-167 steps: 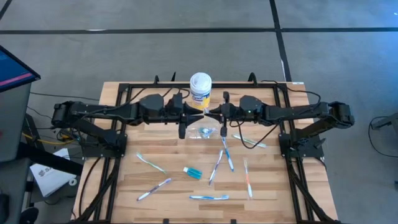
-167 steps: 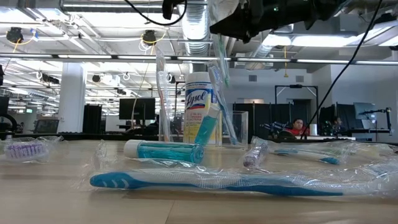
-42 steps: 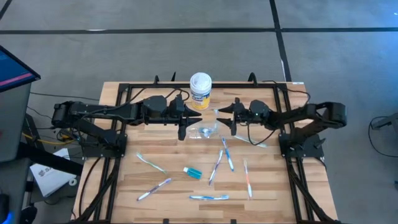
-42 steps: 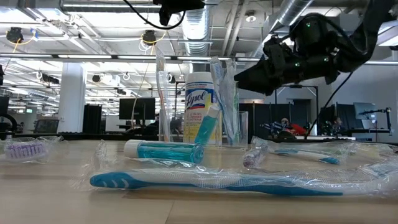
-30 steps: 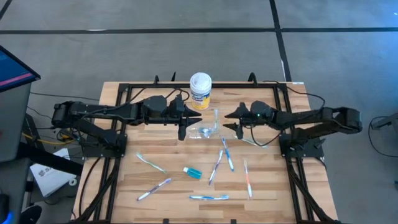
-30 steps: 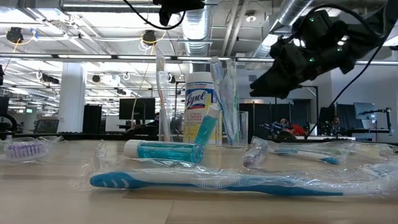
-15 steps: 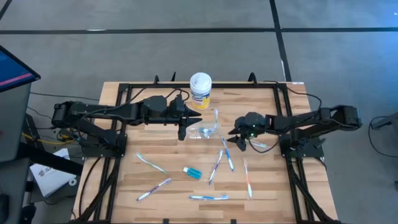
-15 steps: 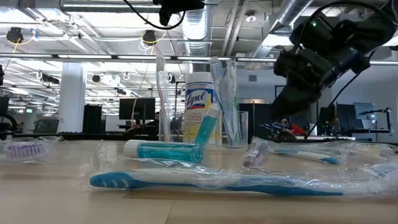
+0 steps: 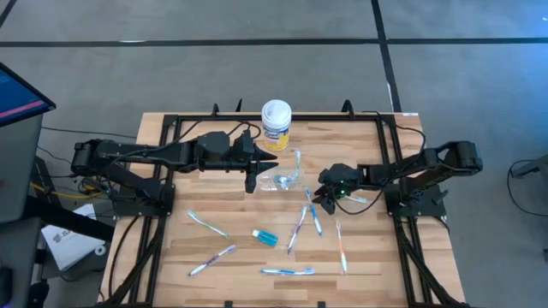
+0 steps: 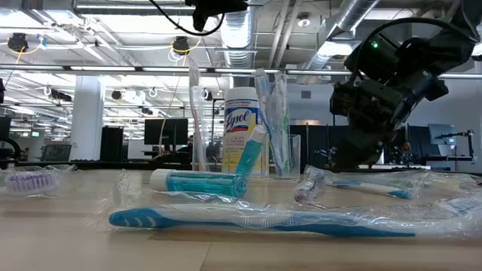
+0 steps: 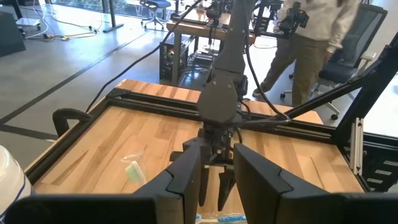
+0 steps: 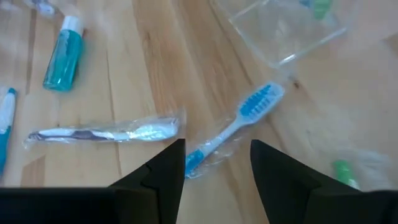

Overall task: Pick & Place toothbrushing station
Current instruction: Put the top blue toothbrush into the transparent organizer

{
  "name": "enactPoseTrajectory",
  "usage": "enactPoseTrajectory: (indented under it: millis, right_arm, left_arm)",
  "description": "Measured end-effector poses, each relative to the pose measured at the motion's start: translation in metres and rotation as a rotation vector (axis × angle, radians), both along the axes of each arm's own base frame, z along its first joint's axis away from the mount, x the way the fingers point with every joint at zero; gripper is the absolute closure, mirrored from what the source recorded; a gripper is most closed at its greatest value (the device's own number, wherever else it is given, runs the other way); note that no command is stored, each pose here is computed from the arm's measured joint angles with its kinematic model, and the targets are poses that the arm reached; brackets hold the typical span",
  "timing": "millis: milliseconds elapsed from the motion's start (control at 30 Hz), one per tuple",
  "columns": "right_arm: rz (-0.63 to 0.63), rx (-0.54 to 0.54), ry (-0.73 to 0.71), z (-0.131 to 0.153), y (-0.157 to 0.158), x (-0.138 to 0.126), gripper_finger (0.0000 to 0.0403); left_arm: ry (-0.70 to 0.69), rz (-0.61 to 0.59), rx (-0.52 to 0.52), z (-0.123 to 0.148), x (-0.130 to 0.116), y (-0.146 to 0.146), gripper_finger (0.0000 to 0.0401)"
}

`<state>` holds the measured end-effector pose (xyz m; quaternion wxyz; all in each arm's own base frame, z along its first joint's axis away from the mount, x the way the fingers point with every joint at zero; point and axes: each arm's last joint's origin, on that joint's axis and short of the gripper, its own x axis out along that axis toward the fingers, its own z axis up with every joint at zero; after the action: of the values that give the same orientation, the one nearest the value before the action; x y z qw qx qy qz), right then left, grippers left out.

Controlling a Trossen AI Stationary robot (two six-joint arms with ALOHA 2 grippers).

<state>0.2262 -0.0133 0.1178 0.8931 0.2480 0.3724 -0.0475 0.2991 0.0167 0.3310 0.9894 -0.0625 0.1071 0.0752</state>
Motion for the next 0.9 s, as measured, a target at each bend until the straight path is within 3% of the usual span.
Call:
enactPoseTrajectory:
  millis: [600,900]
  right_arm:
    - [-0.04,0.054,0.045,-0.012,0.002,0.015,0.0264]
    - [-0.042,0.058,0.067,-0.013,0.002,0.016,0.0329]
  left_arm:
    - [0.0,0.0,0.0,0.0,0.0,0.0,0.0311]
    - [0.001,0.0,0.0,0.0,0.0,0.0,0.0311]
